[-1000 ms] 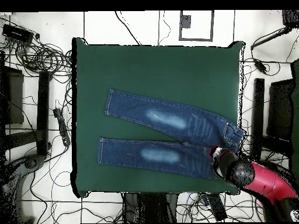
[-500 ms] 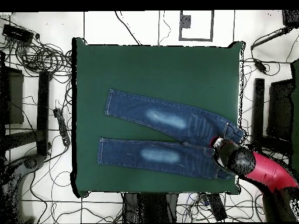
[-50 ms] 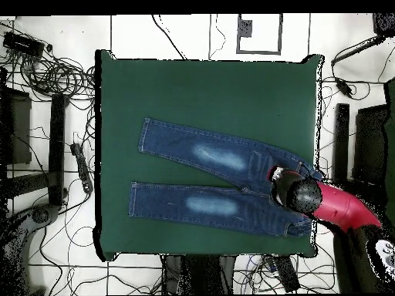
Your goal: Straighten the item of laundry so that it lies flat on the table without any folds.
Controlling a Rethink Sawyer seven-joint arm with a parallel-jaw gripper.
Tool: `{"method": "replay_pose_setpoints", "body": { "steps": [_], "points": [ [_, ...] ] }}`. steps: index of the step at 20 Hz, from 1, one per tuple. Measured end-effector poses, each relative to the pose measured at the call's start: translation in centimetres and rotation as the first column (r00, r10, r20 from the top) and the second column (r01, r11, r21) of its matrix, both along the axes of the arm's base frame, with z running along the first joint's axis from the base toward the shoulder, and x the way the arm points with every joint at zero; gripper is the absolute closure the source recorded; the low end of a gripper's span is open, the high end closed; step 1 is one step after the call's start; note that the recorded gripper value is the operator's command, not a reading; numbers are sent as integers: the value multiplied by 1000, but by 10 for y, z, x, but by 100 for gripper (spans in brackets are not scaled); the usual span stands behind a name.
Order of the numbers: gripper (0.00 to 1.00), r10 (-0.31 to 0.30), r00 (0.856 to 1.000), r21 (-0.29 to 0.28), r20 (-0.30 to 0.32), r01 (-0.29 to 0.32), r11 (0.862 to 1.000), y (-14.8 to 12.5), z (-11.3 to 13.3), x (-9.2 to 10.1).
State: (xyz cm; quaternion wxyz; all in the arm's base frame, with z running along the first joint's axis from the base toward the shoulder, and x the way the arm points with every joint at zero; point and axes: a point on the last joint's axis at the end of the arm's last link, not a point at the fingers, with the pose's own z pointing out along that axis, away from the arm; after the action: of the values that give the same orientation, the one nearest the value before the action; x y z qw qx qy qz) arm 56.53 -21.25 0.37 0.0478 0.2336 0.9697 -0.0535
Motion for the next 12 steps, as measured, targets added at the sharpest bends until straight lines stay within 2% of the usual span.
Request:
{"method": "replay_pose_setpoints", "body": {
  "steps": [5, 8, 12],
  "points": [
    [100, 20, 1000, 7, -7, -20, 1000, 12, -14, 7],
    [100, 19, 999, 22, -26, -19, 1000, 14, -34, 3],
    [100, 17, 999, 31, -37, -16, 999, 16, -45, 1]
  ]
}}
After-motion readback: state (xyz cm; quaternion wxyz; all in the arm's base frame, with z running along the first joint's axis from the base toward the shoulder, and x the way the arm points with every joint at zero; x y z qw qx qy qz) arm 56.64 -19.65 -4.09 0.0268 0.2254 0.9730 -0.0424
